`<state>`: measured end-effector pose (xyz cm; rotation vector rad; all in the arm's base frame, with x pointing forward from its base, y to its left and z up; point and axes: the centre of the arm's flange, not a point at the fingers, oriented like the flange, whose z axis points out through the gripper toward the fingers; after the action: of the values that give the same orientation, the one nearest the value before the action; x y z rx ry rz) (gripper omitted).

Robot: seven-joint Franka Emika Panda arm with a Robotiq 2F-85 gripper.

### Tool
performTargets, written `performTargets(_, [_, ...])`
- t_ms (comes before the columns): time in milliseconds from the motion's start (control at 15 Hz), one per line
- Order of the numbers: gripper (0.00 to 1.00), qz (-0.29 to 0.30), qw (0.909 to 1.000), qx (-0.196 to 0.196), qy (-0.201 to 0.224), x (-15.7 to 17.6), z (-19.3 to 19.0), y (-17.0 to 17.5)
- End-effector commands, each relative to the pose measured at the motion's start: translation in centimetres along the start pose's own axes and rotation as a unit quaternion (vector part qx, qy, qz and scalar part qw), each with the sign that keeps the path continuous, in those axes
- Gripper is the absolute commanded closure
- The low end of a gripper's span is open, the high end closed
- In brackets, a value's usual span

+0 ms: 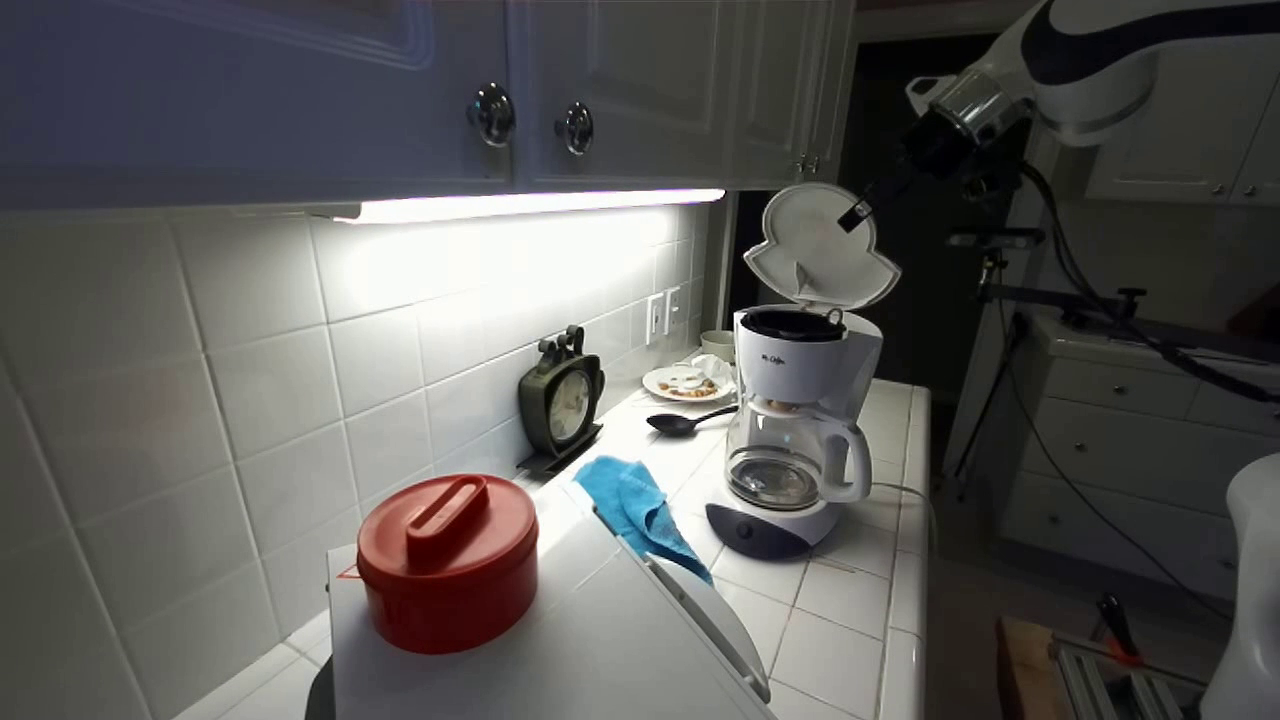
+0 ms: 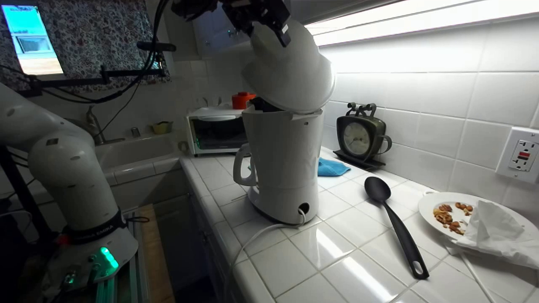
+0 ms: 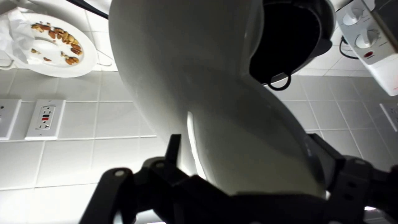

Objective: Close the lid of the coffee maker

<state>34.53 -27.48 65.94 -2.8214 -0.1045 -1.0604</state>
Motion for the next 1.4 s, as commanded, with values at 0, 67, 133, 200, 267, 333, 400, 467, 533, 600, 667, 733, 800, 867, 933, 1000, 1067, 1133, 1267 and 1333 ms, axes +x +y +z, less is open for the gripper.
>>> performTargets(0, [0.0,-0.014,0.9987,0.043,-0.023,1.2,0.2,0.1])
performTargets(67, [0.0,-0.02,0.998,0.051,-0.031,1.3,0.1,-0.3])
performTargets(133, [0.0,-0.026,0.9971,0.06,-0.037,1.3,0.1,-0.6])
performTargets(200, [0.0,-0.034,0.996,0.07,-0.044,1.5,0.0,-1.0])
performTargets(267, [0.0,-0.042,0.9946,0.08,-0.052,1.6,-0.1,-1.4])
performTargets(333, [0.0,-0.051,0.9927,0.092,-0.058,1.8,-0.2,-1.8])
performTargets(400, [0.0,-0.057,0.9912,0.1,-0.065,2.0,-0.2,-2.1])
performTargets(467, [0.0,-0.062,0.9894,0.109,-0.074,2.2,-0.2,-2.5])
performTargets(533, [0.0,-0.068,0.9877,0.114,-0.082,2.3,-0.2,-2.9])
performTargets(600, [0.0,-0.072,0.9867,0.11,-0.096,2.4,-0.2,-3.5])
performTargets(667, [0.0,-0.073,0.9864,0.104,-0.104,2.6,-0.2,-3.9])
performTargets(733, [0.0,-0.071,0.9873,0.094,-0.107,2.9,-0.3,-4.4])
performTargets(800, [0.0,-0.061,0.9898,0.07,-0.108,3.2,-0.2,-5.0])
performTargets(867, [0.0,-0.042,0.9902,0.051,-0.123,3.5,-0.3,-5.4])
performTargets(933, [0.0,-0.023,0.9908,0.027,-0.131,3.6,-0.4,-5.9])
performTargets(1000, [0.0,-0.01,0.9902,0.011,-0.139,3.9,-0.5,-6.3])
performTargets(1067, [0.0,0.001,0.9891,-0.006,-0.147,3.9,-0.7,-6.9])
performTargets(1133, [0.0,0.011,0.9876,-0.018,-0.156,4.1,-0.9,-7.4])
performTargets(1267, [0.0,0.028,0.9848,-0.043,-0.166,4.2,-1.1,-8.0])
performTargets(1333, [0.0,0.035,0.9833,-0.048,-0.172,4.3,-1.2,-8.1])
